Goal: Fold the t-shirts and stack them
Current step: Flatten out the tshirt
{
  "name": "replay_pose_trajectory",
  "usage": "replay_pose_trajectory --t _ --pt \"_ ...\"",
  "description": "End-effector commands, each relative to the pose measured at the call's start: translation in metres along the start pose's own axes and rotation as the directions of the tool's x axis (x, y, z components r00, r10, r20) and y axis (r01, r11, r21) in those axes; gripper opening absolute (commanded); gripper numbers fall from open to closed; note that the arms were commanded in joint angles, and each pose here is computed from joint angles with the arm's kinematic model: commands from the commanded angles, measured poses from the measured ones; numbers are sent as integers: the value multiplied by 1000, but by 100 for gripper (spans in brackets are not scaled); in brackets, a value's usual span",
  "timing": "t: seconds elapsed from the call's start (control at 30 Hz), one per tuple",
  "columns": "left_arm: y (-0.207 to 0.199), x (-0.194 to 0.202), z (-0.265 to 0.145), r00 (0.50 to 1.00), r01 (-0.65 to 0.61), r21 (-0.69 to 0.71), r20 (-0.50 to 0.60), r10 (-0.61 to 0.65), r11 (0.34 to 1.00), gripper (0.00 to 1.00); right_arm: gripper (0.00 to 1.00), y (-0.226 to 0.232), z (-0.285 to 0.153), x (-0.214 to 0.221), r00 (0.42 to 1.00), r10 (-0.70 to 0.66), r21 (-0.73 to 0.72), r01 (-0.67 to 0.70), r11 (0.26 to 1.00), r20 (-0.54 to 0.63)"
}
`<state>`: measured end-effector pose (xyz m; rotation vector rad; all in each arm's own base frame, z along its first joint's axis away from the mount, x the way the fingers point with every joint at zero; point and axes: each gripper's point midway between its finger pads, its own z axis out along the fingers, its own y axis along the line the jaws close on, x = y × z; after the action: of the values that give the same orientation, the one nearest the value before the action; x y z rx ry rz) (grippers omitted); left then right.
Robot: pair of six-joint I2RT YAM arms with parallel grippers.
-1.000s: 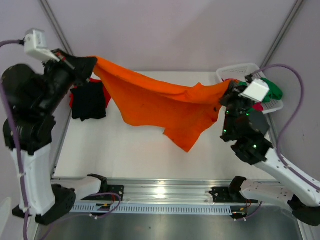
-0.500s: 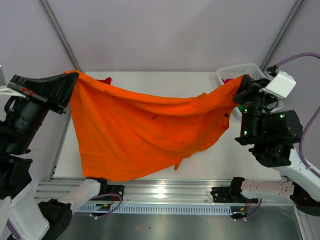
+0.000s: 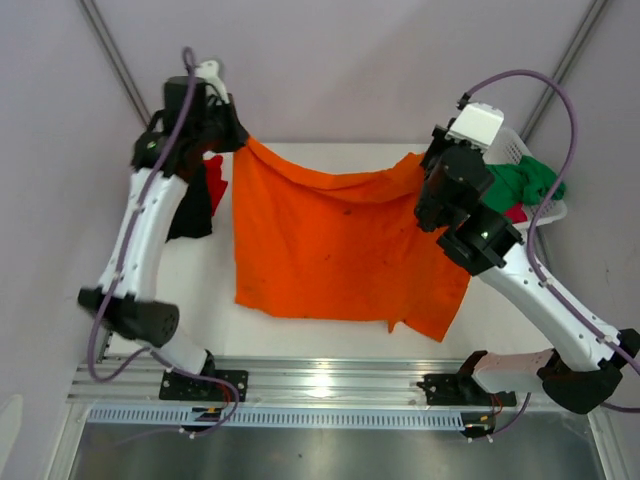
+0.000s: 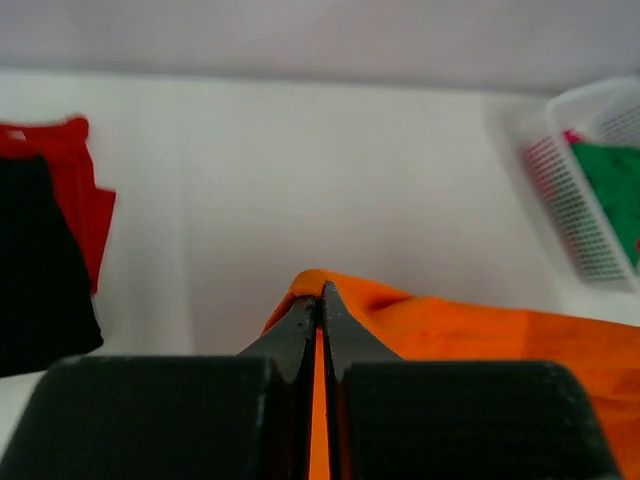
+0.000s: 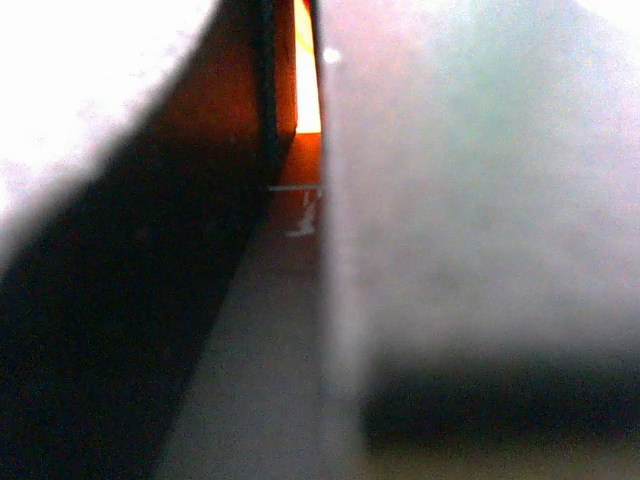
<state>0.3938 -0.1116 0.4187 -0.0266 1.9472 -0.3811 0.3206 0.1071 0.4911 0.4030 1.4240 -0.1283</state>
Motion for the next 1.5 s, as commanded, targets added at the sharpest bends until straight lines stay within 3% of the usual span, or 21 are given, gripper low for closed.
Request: replay_pose_trajectory --t 0.0,0.07,0.23,0.37,0.5,0.53,0.67,0.73,0.87,1.17,1.37,1.47 --pt "22 38 60 990 -24 -61 -138 16 998 1 0 18 4 32 998 40 -73 -43 996 -48" --pt "31 69 97 972 -21 -73 -235 4 997 0 0 23 7 43 997 36 -81 -41 996 -63" --pt "37 91 113 956 4 -96 -293 -32 995 1 0 26 10 56 996 31 -82 -37 996 -79" --pt "18 29 73 996 16 -40 -84 -20 999 1 0 23 10 65 995 25 -70 -32 997 -96" --pt "-9 -21 20 994 1 70 108 -9 998 1 0 26 -1 65 994 77 -140 -87 986 -76" --pt "-20 -43 -17 981 -15 112 196 -8 994 1 0 22 -6 45 991 131 -170 -134 976 -29" --pt "-45 -79 -106 942 -47 200 335 -23 979 1 0 12 -30 22 991 130 -181 -134 974 -35" --pt "-50 -76 -141 937 -57 229 349 -28 972 1 0 -4 -40 16 992 115 -129 -119 984 -43" --pt "-54 -59 -190 933 -54 268 357 -47 962 1 0 -35 -72 -4 971 227 -119 -235 965 -74" --pt "-53 -19 -244 941 -49 306 335 -59 951 1 0 -49 -110 -14 947 280 -168 -305 937 -159" --pt "-32 -12 -240 943 -35 201 332 -34 979 1 0 -29 -113 -27 961 230 -179 -256 950 -155" --pt "-10 9 -193 969 -24 99 248 -1 995 1 0 -29 -101 -18 975 186 -107 -199 974 -119"
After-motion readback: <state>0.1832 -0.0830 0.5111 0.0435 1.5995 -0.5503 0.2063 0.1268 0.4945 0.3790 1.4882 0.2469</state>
